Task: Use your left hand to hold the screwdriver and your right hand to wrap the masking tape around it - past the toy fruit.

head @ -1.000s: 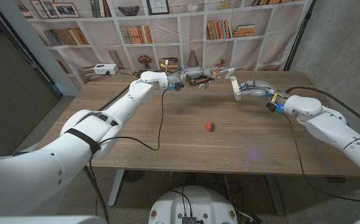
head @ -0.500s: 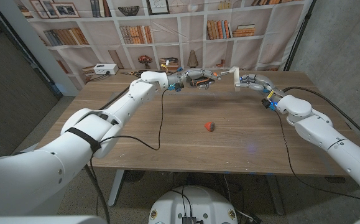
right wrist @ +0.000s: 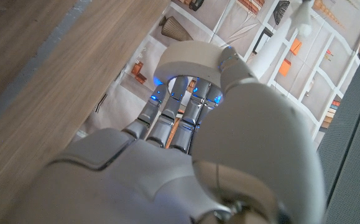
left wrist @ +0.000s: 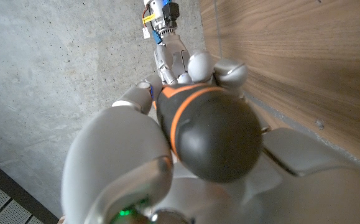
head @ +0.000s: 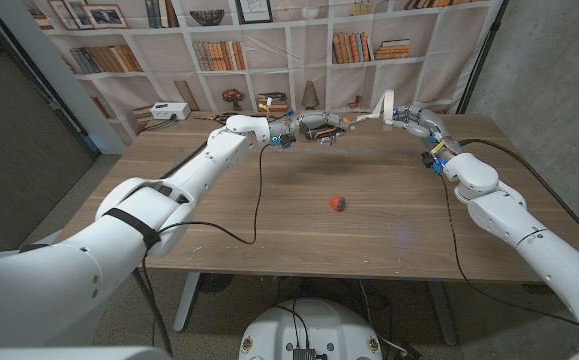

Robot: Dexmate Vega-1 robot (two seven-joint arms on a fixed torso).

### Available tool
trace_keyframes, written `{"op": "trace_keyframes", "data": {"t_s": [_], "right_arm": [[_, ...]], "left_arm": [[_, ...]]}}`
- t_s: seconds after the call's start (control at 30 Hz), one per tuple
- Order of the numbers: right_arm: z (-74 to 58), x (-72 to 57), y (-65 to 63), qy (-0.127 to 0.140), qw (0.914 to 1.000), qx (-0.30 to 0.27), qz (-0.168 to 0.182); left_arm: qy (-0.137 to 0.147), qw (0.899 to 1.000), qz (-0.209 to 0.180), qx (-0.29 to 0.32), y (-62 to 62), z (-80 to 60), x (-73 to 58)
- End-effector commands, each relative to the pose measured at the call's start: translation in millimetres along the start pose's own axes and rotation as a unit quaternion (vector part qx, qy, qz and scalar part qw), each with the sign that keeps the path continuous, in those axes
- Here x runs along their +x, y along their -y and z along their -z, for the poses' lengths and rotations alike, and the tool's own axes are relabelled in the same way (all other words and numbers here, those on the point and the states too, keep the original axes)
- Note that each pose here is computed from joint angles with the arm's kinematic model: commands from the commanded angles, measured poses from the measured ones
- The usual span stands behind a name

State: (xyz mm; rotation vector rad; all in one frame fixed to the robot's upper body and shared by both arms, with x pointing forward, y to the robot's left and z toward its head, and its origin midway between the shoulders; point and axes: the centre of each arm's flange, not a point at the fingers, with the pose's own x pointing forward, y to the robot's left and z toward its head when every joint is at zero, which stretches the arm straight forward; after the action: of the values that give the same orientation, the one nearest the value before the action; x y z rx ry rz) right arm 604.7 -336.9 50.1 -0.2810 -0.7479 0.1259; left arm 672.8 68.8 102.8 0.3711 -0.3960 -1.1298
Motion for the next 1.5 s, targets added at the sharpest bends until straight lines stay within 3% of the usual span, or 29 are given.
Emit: {"op": "trace_keyframes", "data": {"t_s": [0.03, 0.2, 0.4, 0.57, 0.77, 0.97, 1.5], "right_arm": [[-35.2, -21.4, 10.9, 0.076, 0.9967, -0.004, 0.029], [-46.3, -30.1, 11.1, 0.092, 0.9955, -0.014, 0.018], [-57.0, -42.1, 12.3, 0.094, 0.9946, -0.041, 0.011], [-60.4, -53.8, 15.0, 0.079, 0.9946, -0.067, 0.010], [-60.9, -61.0, 11.2, 0.043, 0.9939, -0.100, -0.021], [-65.4, -68.1, 7.6, 0.024, 0.9916, -0.118, -0.046], [-71.7, -92.7, 15.3, 0.011, 0.9883, -0.151, -0.021]], "left_arm": [[-0.005, 1.000, 0.000, -0.002, -0.4, 1.2, -1.7], [-0.007, 1.000, -0.001, -0.001, -1.7, 1.3, -0.5], [-0.007, 1.000, -0.004, 0.000, -3.5, 0.6, -1.4], [-0.008, 1.000, -0.008, 0.002, -4.6, 0.3, -4.3], [-0.007, 1.000, -0.011, 0.004, -5.0, -0.7, -5.4], [-0.007, 1.000, -0.011, 0.004, -3.8, -0.9, -4.8], [-0.015, 0.999, -0.022, 0.020, 0.7, -3.3, -7.3]]}}
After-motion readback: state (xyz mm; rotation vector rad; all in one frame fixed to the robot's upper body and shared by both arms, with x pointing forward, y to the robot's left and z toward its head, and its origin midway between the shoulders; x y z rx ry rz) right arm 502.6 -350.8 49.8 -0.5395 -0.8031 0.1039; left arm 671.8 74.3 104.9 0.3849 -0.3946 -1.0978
